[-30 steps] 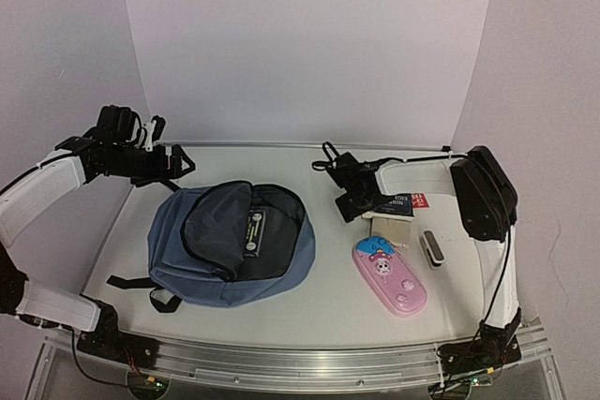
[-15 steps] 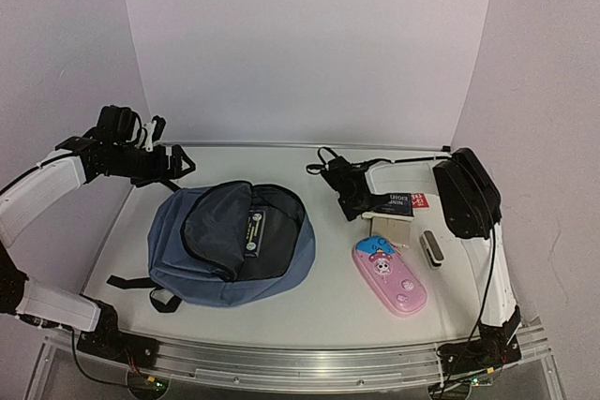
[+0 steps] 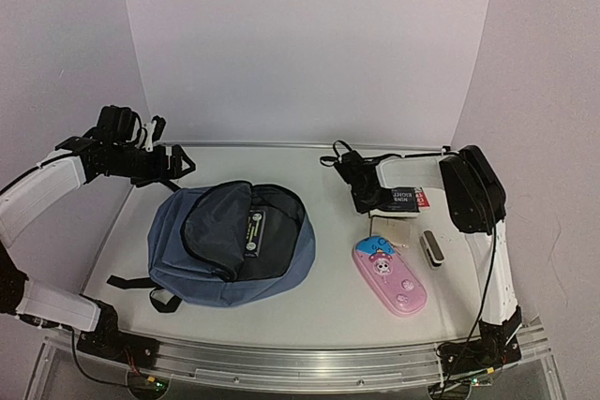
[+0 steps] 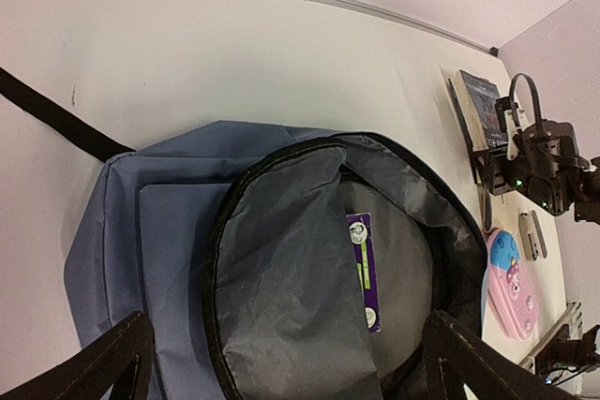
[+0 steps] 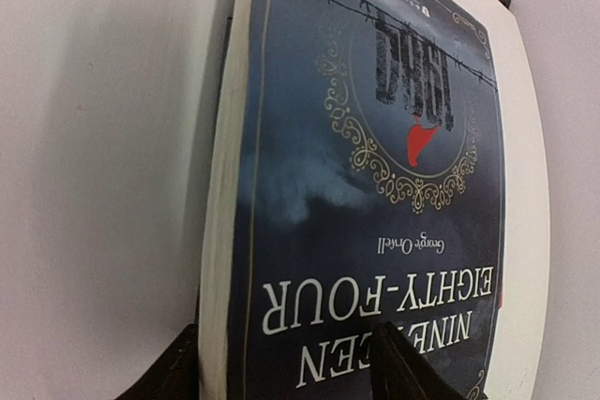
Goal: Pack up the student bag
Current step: Pick up the book from the center of the board.
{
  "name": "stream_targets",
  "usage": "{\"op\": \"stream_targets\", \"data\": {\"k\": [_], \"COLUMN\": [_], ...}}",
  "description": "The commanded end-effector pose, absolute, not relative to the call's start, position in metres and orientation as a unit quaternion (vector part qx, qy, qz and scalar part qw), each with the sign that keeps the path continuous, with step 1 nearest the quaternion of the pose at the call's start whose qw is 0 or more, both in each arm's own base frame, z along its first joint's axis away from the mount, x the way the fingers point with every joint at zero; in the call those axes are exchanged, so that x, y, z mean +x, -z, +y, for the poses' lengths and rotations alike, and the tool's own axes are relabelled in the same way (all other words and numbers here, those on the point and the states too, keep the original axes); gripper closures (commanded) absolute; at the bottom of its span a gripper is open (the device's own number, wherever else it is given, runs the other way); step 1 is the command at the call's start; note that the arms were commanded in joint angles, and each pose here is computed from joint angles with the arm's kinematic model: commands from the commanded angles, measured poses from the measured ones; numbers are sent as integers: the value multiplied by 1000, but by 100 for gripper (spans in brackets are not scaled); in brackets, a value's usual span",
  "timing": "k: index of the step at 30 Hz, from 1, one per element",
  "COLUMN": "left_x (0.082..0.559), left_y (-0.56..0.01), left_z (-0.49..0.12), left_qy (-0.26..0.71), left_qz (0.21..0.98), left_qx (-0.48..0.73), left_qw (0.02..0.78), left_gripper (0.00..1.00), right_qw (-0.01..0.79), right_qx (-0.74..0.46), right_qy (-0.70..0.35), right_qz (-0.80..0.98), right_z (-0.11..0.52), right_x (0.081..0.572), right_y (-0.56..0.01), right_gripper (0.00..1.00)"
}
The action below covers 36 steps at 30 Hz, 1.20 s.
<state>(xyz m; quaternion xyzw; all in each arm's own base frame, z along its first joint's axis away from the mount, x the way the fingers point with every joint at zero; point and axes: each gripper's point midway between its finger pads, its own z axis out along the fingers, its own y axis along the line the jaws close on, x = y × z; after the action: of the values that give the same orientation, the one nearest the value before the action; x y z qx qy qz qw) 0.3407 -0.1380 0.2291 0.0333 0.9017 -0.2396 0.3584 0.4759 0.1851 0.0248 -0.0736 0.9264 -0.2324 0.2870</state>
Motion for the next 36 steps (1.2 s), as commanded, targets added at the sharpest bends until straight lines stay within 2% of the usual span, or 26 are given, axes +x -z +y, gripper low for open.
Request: {"op": "stream_targets", "data": {"k": [1,7,9,17,24,36], "left_x": [344,341,339,331,316,317], "left_y": [-234,-244,-250,-264,-278,-247], "left_z": [-140,-149,-156,-194,-240,-321], "left_qy": [247,284,319,409,481,539], "left_qz": [894,882,870,832,800,788], "left_qx": [41,33,17,-53,-65,-24], "left_qw": [371,376,375,370,353,297], "left_gripper": [0,1,3,3,3,2], "right_qw": [252,284,299,370,412,428], "right_qx": [-71,-58,-51,-35,-45,-38], "right_qy": [213,187,163,-22,-178,-293], "right_qz": [941,939,939,928,893,854], "right_z": [173,178,183,218,244,259], "right_x": [468,477,479,469,434,397], "right_y": [-1,-26,-43,-124,-183,-218], "right_gripper": [61,93,100,100,100,100]}}
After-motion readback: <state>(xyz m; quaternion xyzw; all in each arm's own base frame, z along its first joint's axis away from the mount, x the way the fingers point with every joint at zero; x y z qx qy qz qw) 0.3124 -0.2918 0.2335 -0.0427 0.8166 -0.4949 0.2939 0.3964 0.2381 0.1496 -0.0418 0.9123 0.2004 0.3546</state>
